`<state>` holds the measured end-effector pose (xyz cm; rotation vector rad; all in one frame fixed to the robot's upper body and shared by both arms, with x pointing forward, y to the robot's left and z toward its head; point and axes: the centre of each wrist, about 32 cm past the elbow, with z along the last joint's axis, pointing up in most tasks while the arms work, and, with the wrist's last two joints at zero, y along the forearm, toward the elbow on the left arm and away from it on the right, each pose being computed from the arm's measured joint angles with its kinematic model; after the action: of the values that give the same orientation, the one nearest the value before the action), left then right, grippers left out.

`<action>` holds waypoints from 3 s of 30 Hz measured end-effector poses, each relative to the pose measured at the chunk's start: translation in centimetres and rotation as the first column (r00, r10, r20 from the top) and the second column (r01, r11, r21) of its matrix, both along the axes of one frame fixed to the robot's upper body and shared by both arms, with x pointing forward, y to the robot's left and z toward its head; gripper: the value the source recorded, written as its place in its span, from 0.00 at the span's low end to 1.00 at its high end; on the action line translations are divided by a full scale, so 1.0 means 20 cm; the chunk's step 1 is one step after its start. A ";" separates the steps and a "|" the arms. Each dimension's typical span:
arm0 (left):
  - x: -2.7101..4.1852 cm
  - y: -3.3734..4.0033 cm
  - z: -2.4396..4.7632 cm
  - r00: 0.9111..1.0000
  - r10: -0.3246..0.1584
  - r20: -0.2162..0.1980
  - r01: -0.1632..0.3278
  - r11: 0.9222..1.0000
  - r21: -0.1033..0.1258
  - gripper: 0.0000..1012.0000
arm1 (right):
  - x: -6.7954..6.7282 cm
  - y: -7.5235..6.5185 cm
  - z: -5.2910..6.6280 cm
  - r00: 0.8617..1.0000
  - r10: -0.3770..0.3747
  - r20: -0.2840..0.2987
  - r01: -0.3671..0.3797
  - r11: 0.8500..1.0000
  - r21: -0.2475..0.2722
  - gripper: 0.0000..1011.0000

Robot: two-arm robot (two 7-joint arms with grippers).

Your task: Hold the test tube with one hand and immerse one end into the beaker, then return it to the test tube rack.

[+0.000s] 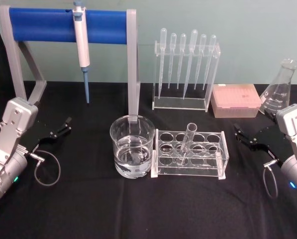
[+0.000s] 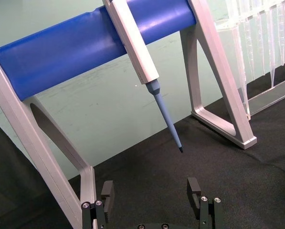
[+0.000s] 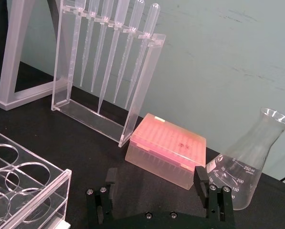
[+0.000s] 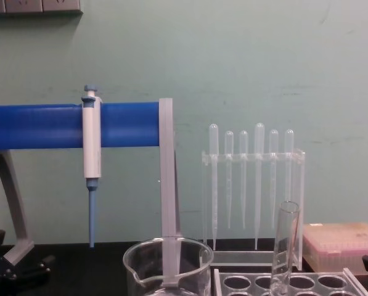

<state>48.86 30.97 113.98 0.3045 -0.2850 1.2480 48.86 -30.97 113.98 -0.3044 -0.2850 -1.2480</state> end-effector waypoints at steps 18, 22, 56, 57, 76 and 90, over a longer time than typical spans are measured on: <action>0.000 0.000 0.000 1.000 0.000 0.000 0.000 1.000 0.000 0.99 | -0.04 -0.05 0.17 0.996 0.054 0.065 -0.058 0.997 0.060 0.99; 0.000 0.000 0.000 1.000 0.000 0.000 0.000 1.000 0.000 0.99 | -0.09 -0.08 0.24 0.992 0.091 0.087 -0.099 0.991 0.091 0.99; 0.000 0.000 0.000 1.000 0.000 0.000 0.000 1.000 0.000 0.99 | -0.26 0.01 0.25 0.817 0.573 -0.066 -0.561 0.815 0.145 0.99; 0.000 0.000 0.000 1.000 0.000 0.000 0.000 1.000 0.000 0.99 | -0.25 0.02 0.25 0.816 0.575 -0.066 -0.562 0.814 0.146 0.99; 0.000 0.000 0.000 1.000 0.000 0.000 0.000 1.000 0.000 0.99 | -0.04 0.19 0.26 0.836 0.544 -0.069 -0.521 0.827 0.210 0.99; 0.000 0.000 0.000 1.000 0.000 0.000 0.000 1.000 0.000 0.99 | -0.02 0.23 0.28 0.834 0.549 -0.060 -0.526 0.823 0.214 0.99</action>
<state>48.86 30.97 113.98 0.3045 -0.2850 1.2479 48.50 -26.27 119.66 -0.1162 -0.1308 -0.6807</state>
